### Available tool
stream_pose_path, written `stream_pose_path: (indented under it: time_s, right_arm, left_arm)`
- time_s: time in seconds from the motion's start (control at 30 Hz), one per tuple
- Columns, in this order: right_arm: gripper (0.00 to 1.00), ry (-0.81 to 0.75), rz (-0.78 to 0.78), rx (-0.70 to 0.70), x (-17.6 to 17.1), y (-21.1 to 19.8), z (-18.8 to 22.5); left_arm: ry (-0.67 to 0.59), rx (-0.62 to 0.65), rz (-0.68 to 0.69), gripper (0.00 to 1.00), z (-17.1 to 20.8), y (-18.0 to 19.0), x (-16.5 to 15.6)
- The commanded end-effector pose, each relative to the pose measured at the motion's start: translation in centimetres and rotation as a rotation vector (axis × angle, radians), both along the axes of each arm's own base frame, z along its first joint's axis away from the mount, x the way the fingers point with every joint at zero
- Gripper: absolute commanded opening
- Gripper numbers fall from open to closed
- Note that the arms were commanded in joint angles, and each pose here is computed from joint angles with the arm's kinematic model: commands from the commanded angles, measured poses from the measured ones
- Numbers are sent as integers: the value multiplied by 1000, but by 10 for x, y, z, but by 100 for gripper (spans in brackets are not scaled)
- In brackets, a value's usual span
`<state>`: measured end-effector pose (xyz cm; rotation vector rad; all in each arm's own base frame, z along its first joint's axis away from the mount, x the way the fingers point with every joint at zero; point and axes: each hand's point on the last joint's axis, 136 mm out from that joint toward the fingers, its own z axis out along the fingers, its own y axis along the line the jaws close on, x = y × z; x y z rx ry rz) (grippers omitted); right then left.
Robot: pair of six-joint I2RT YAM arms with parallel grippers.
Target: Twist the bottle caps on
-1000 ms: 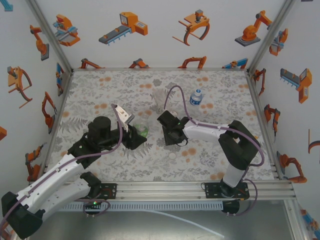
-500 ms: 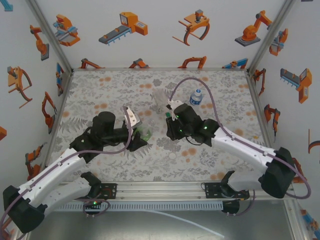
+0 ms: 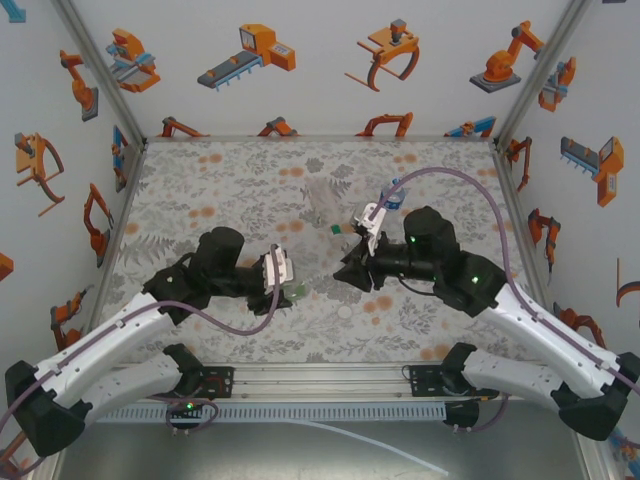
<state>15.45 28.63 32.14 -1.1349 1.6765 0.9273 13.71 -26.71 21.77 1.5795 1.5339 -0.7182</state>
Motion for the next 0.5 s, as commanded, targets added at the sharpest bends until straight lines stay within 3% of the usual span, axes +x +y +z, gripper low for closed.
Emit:
stream_pose_path:
  time_s: [0.0,0.47]
  right_arm:
    - [6,-113,158,80,-24,9,23]
    - [4,-128,229,-4,-33,24,-4]
  left_arm:
    - [-37,36,-56,0,4,-3,-6]
    - [-20,13,-131,0,14,-22,-18]
